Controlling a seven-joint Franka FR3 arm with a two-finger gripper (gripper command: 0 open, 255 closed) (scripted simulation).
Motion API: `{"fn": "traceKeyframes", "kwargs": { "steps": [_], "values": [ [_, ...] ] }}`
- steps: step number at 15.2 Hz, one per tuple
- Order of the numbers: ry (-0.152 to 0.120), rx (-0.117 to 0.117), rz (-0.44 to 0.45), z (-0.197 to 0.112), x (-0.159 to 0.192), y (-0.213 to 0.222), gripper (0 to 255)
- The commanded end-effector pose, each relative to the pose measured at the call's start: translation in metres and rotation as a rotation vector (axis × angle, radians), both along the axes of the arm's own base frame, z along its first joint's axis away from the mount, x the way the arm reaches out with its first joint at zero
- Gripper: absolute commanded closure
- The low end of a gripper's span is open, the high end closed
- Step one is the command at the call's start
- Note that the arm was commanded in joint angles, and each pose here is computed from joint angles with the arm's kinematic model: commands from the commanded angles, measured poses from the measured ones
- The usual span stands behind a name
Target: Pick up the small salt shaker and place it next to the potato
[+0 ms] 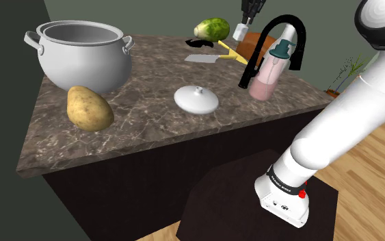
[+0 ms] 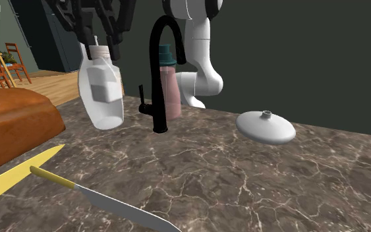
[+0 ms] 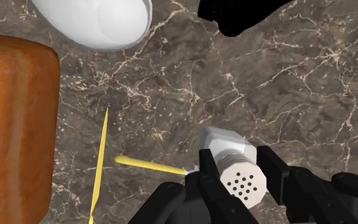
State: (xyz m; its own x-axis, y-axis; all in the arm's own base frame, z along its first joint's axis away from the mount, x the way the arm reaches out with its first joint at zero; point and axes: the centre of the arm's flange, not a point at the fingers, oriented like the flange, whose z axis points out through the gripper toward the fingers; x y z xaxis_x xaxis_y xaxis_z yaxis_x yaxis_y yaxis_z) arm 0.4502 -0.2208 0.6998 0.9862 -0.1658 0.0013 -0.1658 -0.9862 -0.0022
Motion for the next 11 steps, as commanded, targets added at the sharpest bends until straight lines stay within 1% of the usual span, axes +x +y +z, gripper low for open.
{"fn": "traceKeyframes", "kwargs": {
  "steps": [1,2,11],
  "values": [
    [0.000,0.000,0.000,0.010,0.000,0.000,255],
    [0.000,0.000,0.000,0.011,0.000,0.000,255],
    [0.000,0.000,0.000,0.012,0.015,0.118,255]
  ]
}}
